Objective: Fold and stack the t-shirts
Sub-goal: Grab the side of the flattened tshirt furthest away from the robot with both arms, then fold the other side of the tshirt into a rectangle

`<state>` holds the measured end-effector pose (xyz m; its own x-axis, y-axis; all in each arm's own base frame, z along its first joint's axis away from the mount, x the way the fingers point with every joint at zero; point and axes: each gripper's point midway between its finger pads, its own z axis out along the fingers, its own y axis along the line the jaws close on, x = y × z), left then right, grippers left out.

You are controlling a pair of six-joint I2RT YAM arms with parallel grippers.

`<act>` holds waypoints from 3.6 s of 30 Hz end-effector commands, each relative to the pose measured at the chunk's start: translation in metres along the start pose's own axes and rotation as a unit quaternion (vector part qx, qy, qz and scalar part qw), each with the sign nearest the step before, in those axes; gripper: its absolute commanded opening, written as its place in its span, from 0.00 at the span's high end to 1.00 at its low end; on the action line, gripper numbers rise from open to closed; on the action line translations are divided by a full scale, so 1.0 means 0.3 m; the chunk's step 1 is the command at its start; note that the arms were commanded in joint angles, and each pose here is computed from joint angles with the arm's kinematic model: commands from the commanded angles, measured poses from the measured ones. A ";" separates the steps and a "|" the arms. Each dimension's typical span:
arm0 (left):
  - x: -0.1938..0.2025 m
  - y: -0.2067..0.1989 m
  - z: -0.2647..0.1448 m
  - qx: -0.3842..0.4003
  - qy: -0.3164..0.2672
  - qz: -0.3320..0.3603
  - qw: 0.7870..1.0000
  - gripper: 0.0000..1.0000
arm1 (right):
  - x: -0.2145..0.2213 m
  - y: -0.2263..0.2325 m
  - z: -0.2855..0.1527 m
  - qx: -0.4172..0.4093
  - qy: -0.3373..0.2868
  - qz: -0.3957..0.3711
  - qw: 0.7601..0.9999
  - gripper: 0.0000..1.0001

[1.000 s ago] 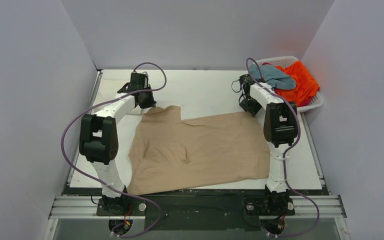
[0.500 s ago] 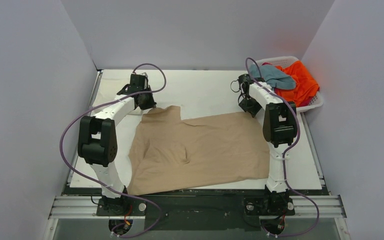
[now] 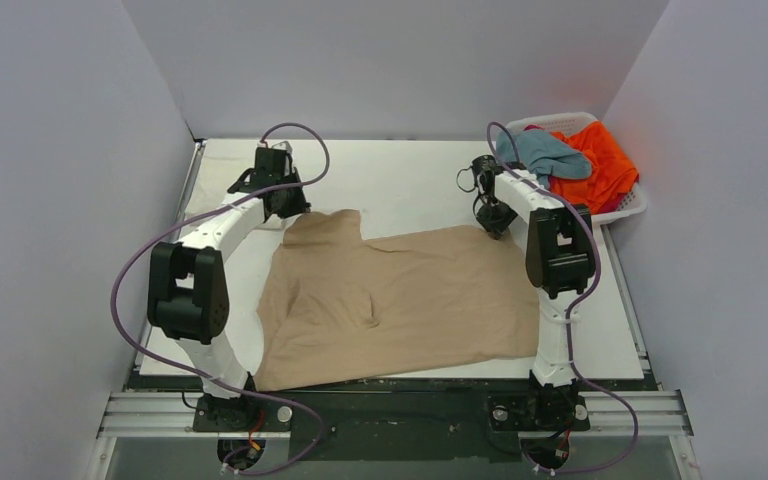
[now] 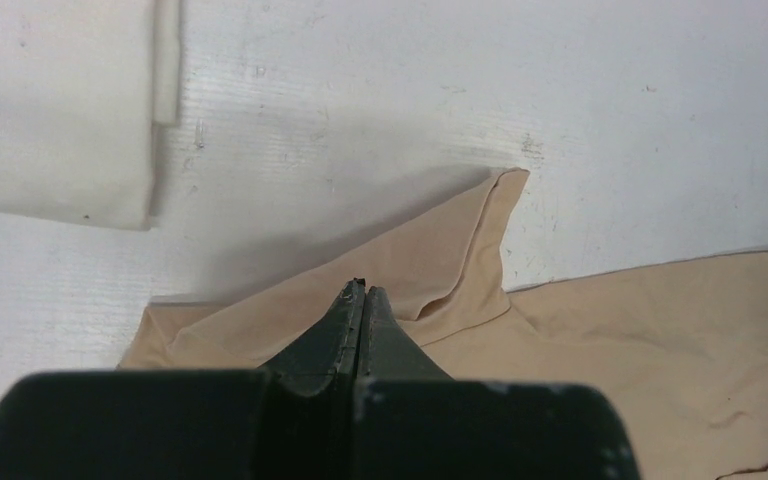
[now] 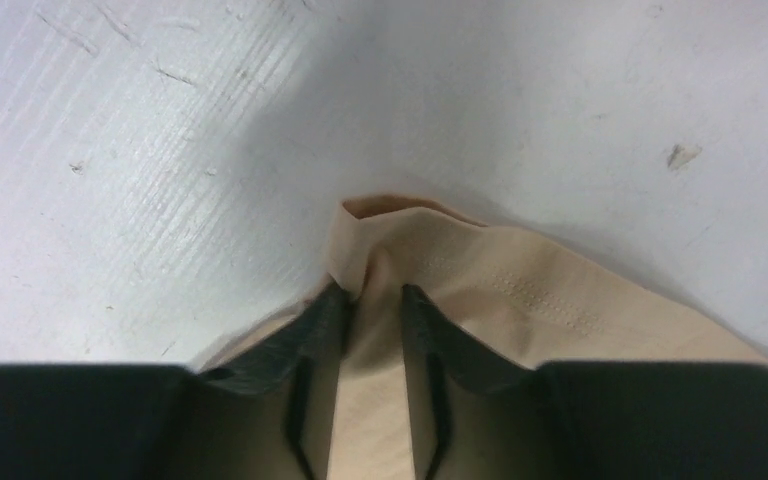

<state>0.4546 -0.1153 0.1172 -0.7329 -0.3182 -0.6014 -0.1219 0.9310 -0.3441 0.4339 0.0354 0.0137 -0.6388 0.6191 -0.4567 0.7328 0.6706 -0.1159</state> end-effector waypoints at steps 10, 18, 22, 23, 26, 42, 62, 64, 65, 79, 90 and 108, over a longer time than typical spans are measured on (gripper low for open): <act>-0.082 -0.051 -0.112 0.026 -0.055 0.002 0.998 1.00 | -0.007 -0.029 -0.026 -0.011 -0.022 0.017 1.000 1.00; -0.038 -0.081 -0.162 0.059 -0.058 0.000 0.997 1.00 | -0.075 -0.052 -0.131 -0.061 -0.073 0.001 0.995 1.00; 0.073 -0.070 -0.185 0.055 -0.037 -0.014 0.998 1.00 | -0.034 -0.086 -0.168 -0.072 -0.073 -0.013 0.995 1.00; 0.071 -0.077 -0.213 0.056 -0.046 -0.021 0.997 1.00 | -0.026 -0.092 -0.173 -0.073 -0.072 -0.017 0.995 1.00; 0.177 -0.066 -0.252 0.033 -0.032 -0.024 0.999 1.00 | 0.010 -0.118 -0.203 -0.080 -0.068 -0.030 0.994 1.00; 0.472 0.045 -0.538 0.011 -0.022 -0.072 0.997 1.00 | 0.115 -0.306 -0.311 -0.080 -0.088 -0.067 0.991 1.00; 0.475 0.043 -0.770 0.044 -0.029 -0.114 0.992 1.00 | 0.048 -0.331 -0.379 -0.101 -0.095 -0.132 0.982 1.00; 0.463 0.043 -0.777 0.038 -0.029 -0.107 0.993 1.00 | 0.043 -0.326 -0.387 -0.105 -0.096 -0.133 0.981 1.00; 0.462 0.043 -0.779 0.037 -0.028 -0.105 0.993 1.00 | 0.041 -0.326 -0.388 -0.105 -0.096 -0.133 0.981 1.00; 0.727 0.110 -0.738 0.043 0.082 -0.134 0.987 1.00 | 0.114 -0.398 -0.309 -0.074 -0.079 -0.151 0.983 1.00; 0.921 0.208 -0.805 -0.010 0.185 -0.151 0.971 0.31 | 0.187 -0.700 -0.260 0.055 -0.112 -0.139 0.982 0.54; 0.692 -0.064 -0.447 0.094 0.128 -0.138 0.978 0.12 | 0.319 -0.353 -0.280 -0.202 0.008 -0.122 0.972 0.29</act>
<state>0.1667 -0.1522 0.0949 -0.8619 -0.4670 -0.1975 -0.3014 0.7852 -0.5410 0.2586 0.0286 0.0721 -0.7531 0.4089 -0.5154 0.4698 0.8827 0.0137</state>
